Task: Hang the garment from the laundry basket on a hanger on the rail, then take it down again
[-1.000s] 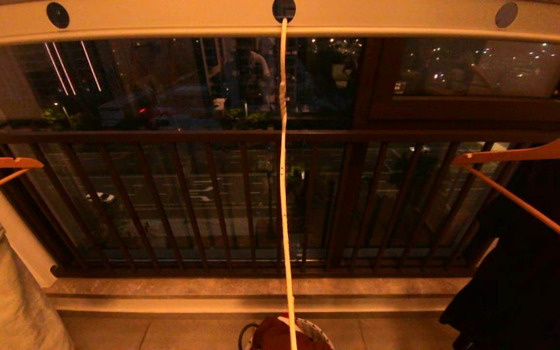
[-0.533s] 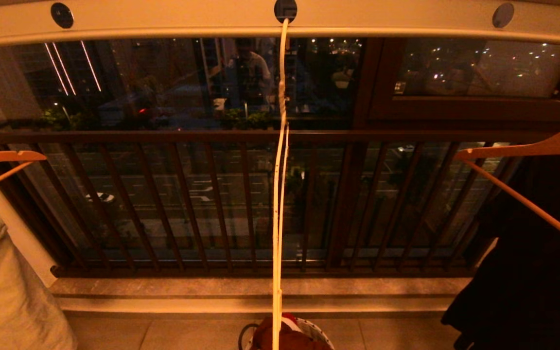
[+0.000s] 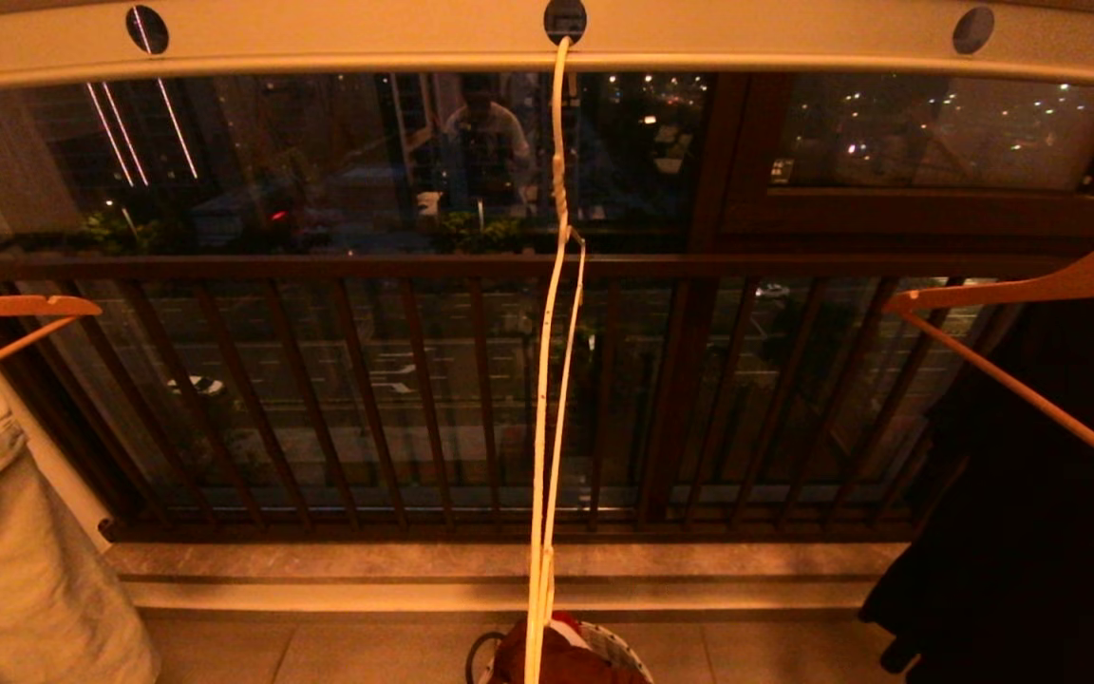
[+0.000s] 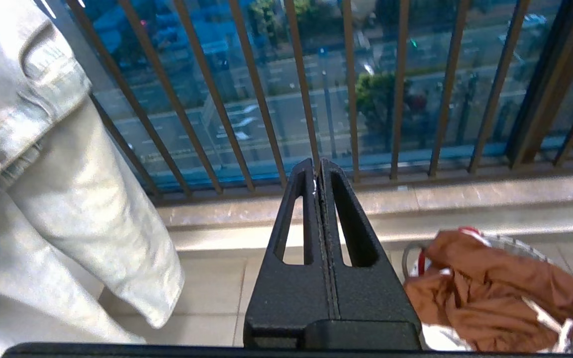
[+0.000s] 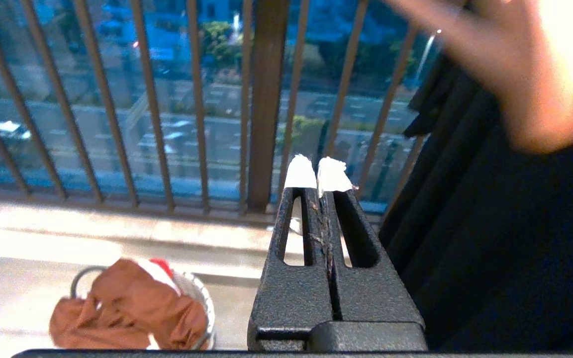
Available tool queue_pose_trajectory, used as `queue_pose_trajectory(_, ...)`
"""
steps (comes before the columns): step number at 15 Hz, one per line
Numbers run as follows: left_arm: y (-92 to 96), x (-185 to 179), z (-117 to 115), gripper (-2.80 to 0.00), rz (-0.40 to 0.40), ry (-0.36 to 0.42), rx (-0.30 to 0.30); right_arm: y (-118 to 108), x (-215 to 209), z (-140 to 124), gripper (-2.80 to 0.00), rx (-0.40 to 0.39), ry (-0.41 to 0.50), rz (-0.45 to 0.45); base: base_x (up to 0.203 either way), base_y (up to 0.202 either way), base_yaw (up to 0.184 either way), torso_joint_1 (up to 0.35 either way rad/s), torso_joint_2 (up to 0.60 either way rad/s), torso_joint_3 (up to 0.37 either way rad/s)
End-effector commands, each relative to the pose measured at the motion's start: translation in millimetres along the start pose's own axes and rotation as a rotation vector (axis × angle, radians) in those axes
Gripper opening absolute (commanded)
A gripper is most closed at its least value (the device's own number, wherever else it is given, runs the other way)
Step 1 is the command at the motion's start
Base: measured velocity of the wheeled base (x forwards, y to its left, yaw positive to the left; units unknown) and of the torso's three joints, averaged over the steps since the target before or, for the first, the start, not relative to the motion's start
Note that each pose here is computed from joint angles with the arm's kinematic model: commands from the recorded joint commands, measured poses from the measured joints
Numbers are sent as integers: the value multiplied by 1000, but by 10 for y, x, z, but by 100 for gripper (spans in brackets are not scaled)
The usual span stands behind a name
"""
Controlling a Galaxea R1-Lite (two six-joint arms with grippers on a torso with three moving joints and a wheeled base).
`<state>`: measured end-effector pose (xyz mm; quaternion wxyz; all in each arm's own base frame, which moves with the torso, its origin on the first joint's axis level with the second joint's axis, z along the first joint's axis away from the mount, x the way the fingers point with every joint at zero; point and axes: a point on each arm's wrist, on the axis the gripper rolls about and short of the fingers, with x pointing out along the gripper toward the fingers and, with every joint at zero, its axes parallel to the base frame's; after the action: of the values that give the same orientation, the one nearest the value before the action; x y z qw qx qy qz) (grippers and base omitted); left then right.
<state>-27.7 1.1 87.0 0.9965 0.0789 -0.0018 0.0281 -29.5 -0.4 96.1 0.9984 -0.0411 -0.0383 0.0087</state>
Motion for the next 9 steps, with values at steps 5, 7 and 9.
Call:
queue_pose_trajectory(5, -13, 6, -18, -280, -42, 2, -2, 20, 41, -158, -280, -13, 53, 38, 0, 0, 0, 0, 0, 0)
queue_pose_trajectory(7, -24, 21, -69, -280, -57, 19, -2, 24, 50, -215, -280, -19, 79, 38, 0, 0, 0, 0, 0, 0)
queue_pose_trajectory(9, -34, 27, -92, -280, -82, 24, -17, 25, 52, -226, -280, 2, 88, 36, 0, 0, 0, 0, 0, 0)
